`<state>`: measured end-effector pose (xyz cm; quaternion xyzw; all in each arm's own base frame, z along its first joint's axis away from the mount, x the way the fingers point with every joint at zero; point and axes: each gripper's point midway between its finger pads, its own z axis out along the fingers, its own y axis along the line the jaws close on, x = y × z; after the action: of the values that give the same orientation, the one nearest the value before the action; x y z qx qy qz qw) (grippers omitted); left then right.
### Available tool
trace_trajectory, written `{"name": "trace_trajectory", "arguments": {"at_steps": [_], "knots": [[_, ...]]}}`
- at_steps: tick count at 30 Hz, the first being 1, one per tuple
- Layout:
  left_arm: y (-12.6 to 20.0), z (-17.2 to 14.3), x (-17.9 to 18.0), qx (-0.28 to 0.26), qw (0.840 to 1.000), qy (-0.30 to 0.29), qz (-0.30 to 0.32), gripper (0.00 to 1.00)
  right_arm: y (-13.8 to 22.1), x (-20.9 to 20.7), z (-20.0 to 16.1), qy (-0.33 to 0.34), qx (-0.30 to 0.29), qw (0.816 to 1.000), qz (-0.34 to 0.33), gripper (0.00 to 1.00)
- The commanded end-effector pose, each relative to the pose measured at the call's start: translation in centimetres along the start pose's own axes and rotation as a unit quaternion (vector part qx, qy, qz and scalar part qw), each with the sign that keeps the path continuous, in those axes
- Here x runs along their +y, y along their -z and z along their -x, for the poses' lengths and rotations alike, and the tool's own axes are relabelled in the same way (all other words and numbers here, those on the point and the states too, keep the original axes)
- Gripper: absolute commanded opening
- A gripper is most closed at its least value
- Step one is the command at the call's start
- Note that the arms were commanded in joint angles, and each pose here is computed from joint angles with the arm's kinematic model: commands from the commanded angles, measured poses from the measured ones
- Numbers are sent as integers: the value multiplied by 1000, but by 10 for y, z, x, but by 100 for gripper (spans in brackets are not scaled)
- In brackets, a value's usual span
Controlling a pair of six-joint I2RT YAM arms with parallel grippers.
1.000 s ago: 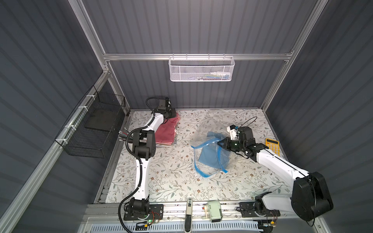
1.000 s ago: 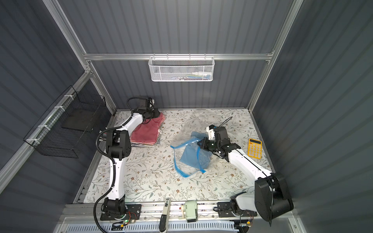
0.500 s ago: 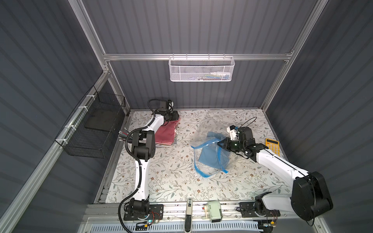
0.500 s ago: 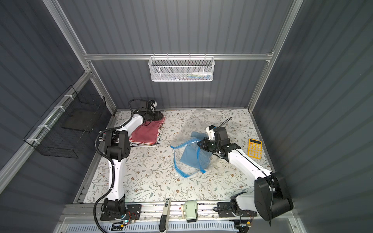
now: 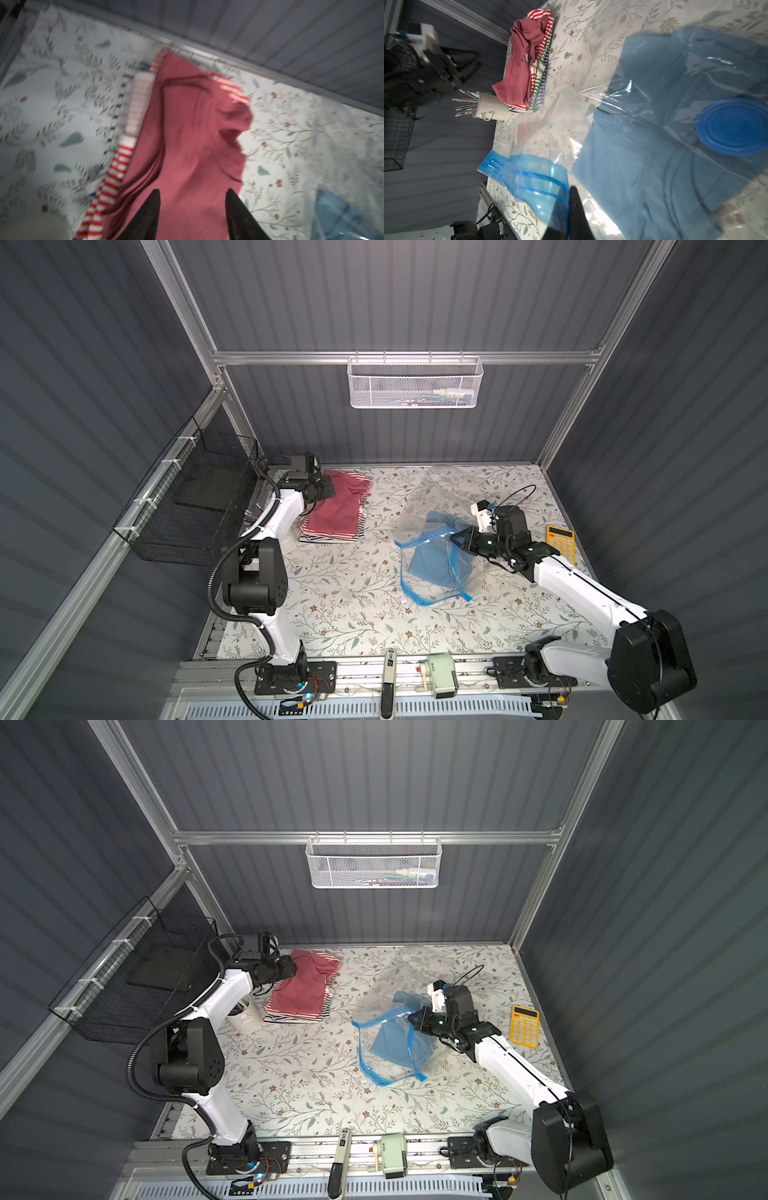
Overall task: Take the tank top out of the vacuum bag
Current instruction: Adjust the tank top.
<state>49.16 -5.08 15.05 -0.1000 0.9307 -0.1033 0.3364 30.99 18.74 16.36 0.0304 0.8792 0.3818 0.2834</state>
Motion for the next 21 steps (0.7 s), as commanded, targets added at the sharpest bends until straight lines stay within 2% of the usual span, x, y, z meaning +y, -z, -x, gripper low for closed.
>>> {"name": "trace_trajectory", "arguments": {"at_steps": [1, 8, 13, 17, 21], "knots": [[-4, -29, 29, 30, 998, 29, 54, 52, 3, -2, -3, -6, -1, 1000, 0, 0], [-25, -52, 59, 63, 992, 42, 102, 54, 7, -3, -6, -8, -4, 1000, -3, 0], [-27, -46, 63, 59, 992, 47, 105, 55, 10, -3, -6, -7, -6, 1000, -5, 0], [-14, -28, 44, 40, 997, 35, 61, 56, 11, -3, -6, -7, -6, 1000, -8, 0], [28, -8, 11, -10, 999, 34, -19, 55, 12, -2, -5, -5, -8, 1000, -7, 0]]}}
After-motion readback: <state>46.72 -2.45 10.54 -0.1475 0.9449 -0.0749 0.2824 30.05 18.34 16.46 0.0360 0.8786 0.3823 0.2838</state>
